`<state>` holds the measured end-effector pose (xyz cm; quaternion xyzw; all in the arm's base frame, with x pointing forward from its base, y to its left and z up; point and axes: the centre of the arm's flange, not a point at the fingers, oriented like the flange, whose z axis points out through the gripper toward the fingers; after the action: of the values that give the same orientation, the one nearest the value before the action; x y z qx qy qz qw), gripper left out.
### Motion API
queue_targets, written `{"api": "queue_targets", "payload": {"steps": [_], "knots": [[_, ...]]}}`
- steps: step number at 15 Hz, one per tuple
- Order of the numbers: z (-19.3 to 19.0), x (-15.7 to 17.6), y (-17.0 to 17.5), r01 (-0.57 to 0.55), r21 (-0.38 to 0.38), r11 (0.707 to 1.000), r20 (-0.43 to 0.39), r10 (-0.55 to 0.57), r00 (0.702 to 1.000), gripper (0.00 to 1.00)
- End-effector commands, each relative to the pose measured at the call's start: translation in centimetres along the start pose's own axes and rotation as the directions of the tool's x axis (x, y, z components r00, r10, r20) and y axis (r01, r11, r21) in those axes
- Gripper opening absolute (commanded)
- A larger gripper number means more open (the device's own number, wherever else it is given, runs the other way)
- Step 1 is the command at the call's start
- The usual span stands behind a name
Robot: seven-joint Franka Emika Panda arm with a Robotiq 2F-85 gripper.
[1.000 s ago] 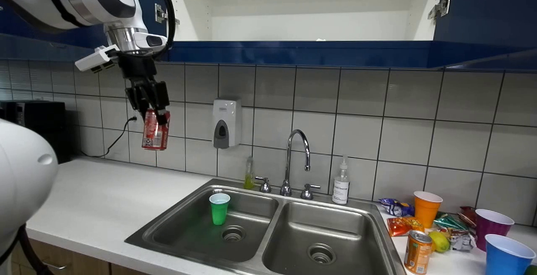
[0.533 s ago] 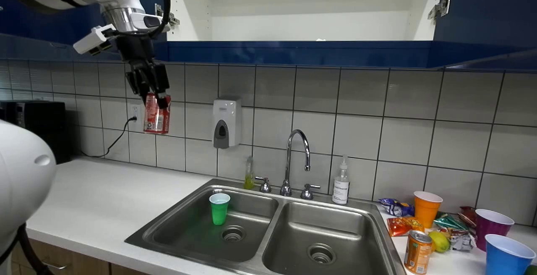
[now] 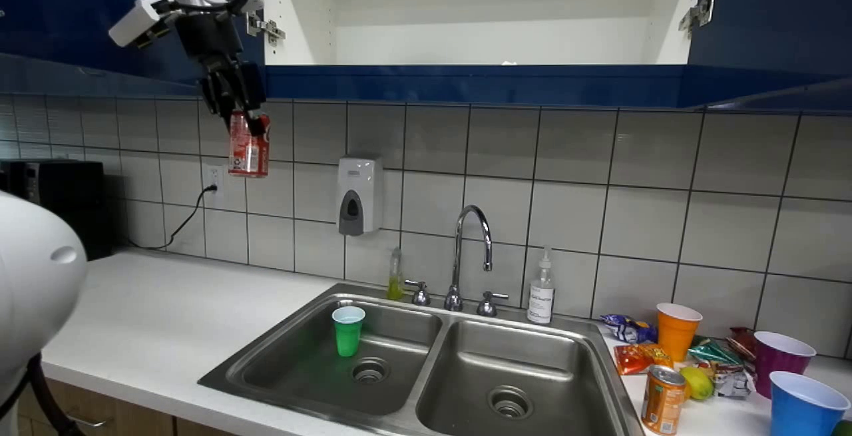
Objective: Put the Cola can in the open cabinet
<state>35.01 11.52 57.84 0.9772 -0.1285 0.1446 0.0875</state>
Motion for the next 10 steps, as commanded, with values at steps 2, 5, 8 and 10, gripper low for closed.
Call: {"api": "queue_targets", "payload": {"steps": [2,5,8,10], "knots": [[-3.8,0.4,0.4,-0.015,-0.024,1.0,-0.033,0.014,0.999,0.38],[-5.4,0.4,0.4,-0.02,-0.023,1.0,-0.046,0.019,0.999,0.38],[-6.5,0.4,0.6,-0.026,-0.02,0.999,-0.058,0.025,0.998,0.38],[-7.1,0.4,1.0,-0.035,-0.014,0.999,-0.065,0.034,0.997,0.38]]}}
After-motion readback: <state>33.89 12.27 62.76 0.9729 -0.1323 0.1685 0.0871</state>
